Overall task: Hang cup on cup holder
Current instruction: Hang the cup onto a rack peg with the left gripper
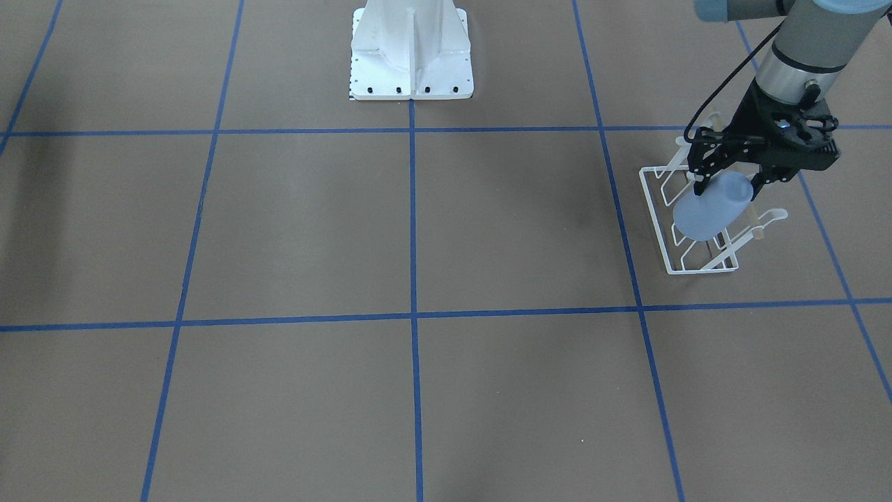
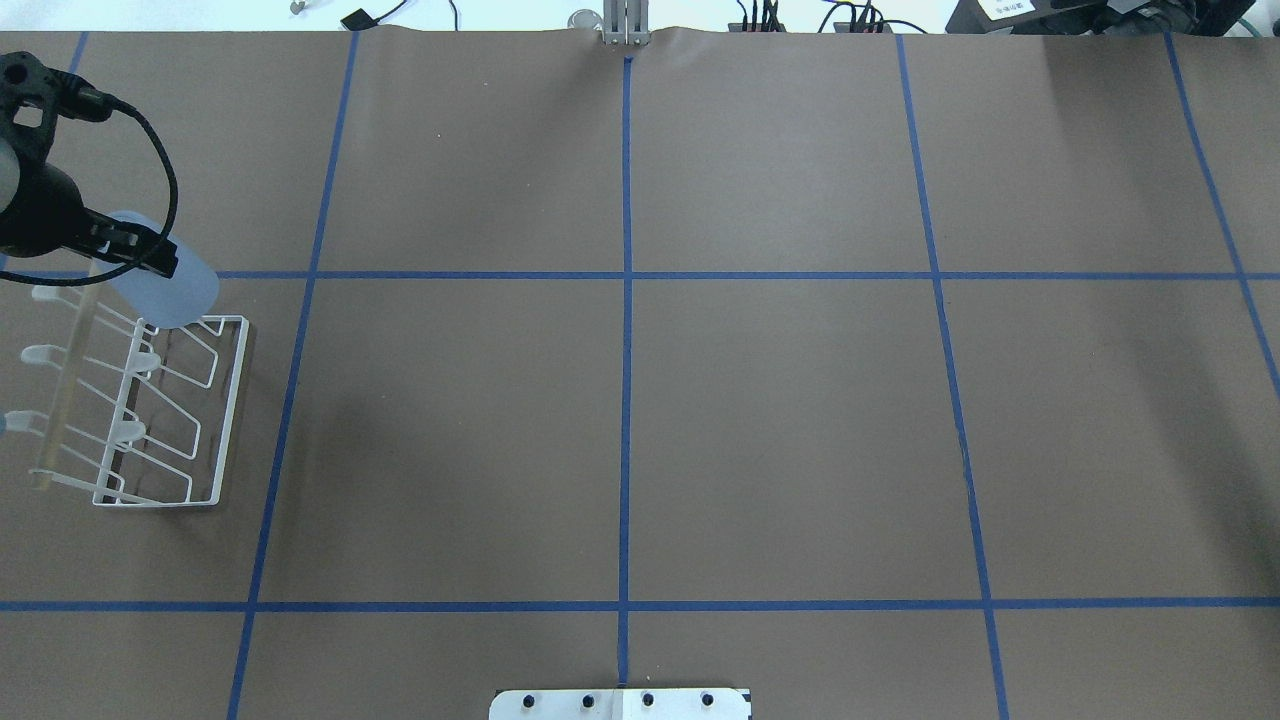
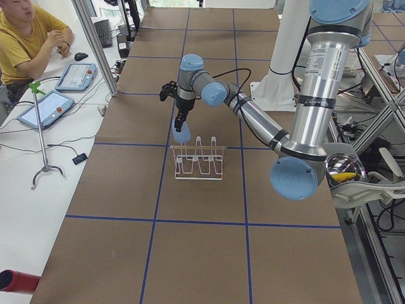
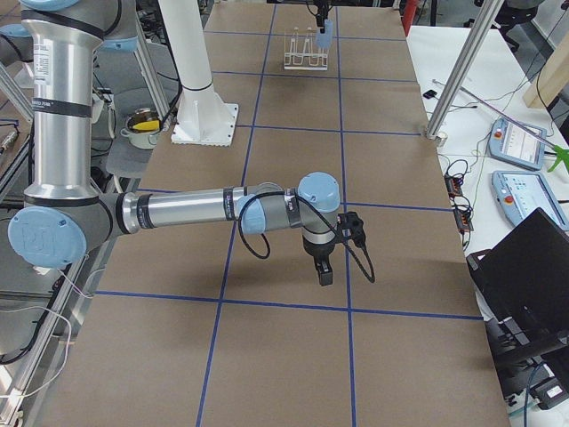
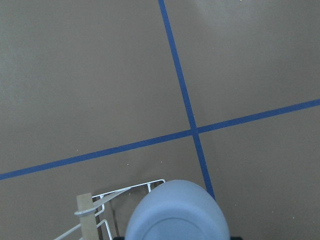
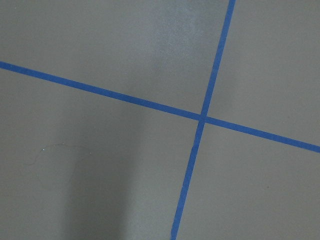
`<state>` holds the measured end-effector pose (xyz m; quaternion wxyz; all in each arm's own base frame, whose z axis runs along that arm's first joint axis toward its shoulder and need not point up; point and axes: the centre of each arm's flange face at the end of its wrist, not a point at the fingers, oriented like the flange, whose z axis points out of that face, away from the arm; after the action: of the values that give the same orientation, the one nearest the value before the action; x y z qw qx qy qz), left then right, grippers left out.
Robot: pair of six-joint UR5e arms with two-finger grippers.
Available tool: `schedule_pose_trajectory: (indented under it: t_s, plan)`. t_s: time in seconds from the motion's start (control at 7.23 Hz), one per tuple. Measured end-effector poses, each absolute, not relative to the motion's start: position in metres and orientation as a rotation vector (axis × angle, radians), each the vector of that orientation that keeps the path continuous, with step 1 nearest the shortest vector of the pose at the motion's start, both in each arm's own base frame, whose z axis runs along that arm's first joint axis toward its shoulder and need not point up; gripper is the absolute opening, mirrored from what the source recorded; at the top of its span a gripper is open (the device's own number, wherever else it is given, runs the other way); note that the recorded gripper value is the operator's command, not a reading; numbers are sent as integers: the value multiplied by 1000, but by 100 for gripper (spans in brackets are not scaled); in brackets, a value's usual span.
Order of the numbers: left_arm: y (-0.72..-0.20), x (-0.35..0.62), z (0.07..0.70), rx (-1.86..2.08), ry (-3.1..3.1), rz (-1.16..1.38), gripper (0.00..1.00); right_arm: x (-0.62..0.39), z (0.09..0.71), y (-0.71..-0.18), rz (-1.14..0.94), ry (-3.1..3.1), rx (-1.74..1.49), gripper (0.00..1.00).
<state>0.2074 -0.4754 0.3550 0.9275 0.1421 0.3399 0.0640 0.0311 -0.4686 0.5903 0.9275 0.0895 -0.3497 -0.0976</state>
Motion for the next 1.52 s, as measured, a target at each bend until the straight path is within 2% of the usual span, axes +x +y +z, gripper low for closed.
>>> schedule_pose_trajectory:
  t_s: [0.97, 1.11, 1.25, 1.38, 1.52]
  plan:
    - [-487, 253, 409, 285, 700, 121, 0, 31, 591, -469, -197, -717, 181, 100]
    - [-486, 254, 413, 289, 689, 120, 28, 31, 590, -469, -197, -718, 183, 100]
    - [-486, 256, 415, 290, 683, 121, 68, 31, 590, -469, -197, -719, 183, 100]
    - [-486, 258, 417, 287, 680, 122, 98, 31, 590, -469, -197, -719, 183, 100]
    - [-487, 259, 420, 286, 680, 123, 98, 31, 590, -469, -196, -717, 182, 100]
